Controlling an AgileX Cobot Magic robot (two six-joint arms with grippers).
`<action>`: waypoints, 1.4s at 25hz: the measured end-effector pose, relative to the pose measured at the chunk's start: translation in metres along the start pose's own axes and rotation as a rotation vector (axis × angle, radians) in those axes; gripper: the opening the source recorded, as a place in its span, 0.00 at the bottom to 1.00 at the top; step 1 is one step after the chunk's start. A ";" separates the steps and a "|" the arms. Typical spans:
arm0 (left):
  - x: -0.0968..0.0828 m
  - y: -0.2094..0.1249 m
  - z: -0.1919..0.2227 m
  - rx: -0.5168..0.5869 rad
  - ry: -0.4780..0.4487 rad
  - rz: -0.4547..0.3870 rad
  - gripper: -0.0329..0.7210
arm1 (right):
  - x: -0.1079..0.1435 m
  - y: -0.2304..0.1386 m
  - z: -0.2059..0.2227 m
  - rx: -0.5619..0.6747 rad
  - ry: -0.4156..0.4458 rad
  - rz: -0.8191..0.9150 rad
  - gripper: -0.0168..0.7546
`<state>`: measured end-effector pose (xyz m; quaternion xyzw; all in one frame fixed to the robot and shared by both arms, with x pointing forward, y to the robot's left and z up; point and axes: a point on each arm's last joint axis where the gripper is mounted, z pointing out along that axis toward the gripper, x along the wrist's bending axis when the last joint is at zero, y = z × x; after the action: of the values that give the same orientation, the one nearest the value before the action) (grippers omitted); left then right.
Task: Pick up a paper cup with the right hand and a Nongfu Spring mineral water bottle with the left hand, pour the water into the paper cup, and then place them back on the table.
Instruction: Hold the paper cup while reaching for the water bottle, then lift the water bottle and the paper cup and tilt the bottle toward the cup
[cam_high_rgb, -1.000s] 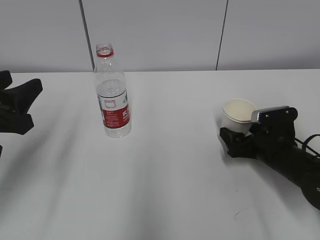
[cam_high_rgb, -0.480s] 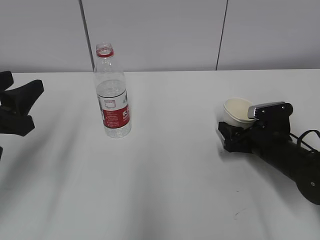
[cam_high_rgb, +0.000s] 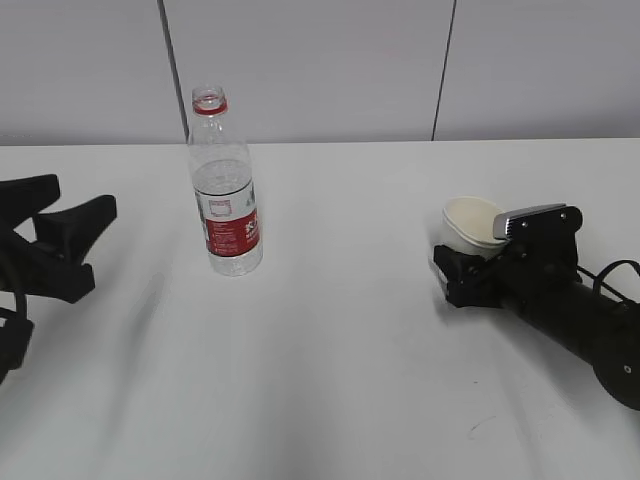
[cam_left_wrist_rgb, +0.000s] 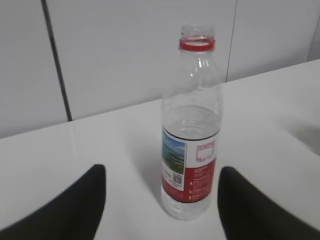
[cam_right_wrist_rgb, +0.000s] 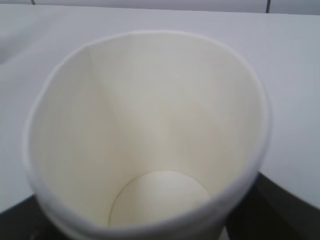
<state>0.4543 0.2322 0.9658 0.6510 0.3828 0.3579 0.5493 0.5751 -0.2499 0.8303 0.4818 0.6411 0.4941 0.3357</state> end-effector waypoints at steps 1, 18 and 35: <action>-0.002 -0.004 0.003 0.005 -0.015 -0.006 0.63 | 0.001 0.000 0.000 0.001 0.011 -0.005 0.68; -0.005 -0.052 0.092 0.023 -0.108 -0.046 0.82 | 0.004 0.000 0.000 0.002 0.048 -0.021 0.68; -0.006 -0.062 0.171 -0.061 -0.131 -0.071 0.82 | 0.005 0.000 0.000 0.003 0.058 -0.026 0.68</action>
<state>0.5966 0.1573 0.8804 0.6419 0.3577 0.3061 0.6052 0.5731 -0.2450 0.8303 0.4595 0.6574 0.5026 0.3228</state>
